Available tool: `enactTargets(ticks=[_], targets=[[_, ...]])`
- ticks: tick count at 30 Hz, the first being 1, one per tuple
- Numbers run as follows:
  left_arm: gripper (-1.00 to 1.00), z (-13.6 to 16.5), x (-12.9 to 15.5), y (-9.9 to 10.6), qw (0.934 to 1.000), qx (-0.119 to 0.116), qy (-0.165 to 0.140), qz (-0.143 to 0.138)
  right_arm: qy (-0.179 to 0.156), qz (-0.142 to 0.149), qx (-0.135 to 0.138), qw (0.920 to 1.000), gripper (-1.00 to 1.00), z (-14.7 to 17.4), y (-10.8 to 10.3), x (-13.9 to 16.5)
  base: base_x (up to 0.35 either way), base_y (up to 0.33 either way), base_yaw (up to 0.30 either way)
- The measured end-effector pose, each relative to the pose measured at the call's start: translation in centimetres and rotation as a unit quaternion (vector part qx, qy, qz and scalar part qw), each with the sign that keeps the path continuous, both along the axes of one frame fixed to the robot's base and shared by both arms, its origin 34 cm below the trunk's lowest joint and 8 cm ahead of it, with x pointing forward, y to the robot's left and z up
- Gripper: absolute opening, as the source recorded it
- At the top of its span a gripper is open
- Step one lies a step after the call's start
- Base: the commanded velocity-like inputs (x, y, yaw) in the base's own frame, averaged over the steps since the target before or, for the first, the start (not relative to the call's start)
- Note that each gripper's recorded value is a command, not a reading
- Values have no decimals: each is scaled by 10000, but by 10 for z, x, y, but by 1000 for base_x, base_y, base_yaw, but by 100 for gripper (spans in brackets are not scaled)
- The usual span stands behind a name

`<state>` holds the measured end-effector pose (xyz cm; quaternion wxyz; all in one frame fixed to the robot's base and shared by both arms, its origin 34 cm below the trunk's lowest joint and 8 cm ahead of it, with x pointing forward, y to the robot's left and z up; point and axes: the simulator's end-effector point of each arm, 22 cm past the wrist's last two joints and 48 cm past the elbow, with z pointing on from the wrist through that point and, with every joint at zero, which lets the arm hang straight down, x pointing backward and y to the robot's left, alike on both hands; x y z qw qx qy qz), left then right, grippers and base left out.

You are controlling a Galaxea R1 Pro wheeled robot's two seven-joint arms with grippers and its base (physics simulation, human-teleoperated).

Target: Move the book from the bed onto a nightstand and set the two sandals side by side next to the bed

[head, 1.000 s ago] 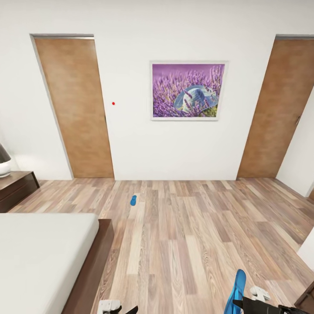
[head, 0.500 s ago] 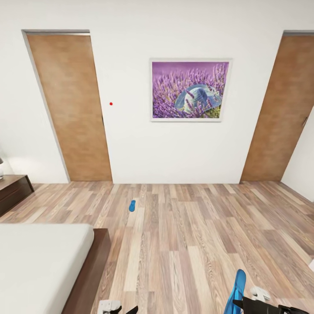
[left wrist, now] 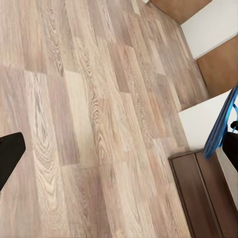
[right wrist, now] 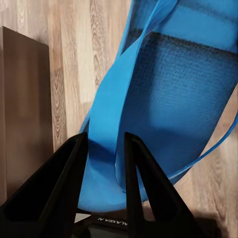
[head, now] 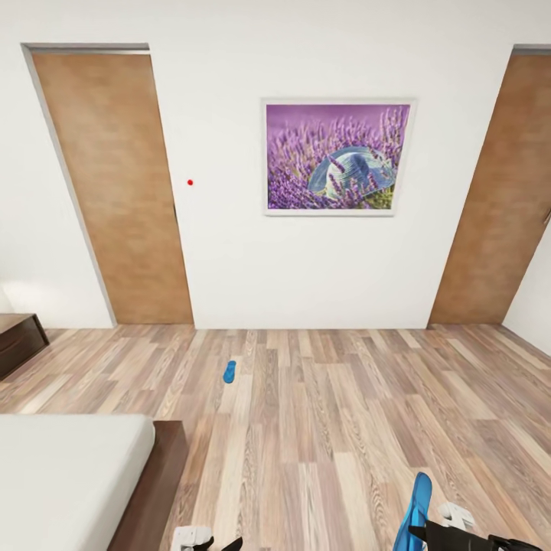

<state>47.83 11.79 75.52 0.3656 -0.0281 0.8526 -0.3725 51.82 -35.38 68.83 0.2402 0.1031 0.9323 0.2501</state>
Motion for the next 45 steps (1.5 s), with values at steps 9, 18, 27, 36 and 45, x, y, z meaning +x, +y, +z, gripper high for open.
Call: enactTargets(ticks=[9,18,27,36,45], targets=[[100,0,0,0,10000,3,2,2,-4,-2,4,10000,-100,0,0,0,322,-78,0],[100,0,0,0,10000,3,4,2,-3,0,4,10000,-100,0,0,0,319,-7,0],[100,0,0,0,10000,5,-5,6,-2,4,4,10000,-100,0,0,0,319,0,0],[100,0,0,0,10000,6,-4,6,-3,1,2,10000,-100,0,0,0,319,0,0],[100,0,0,0,10000,3,-5,5,-4,3,9,10000,-100,0,1,0,319,-15,0]])
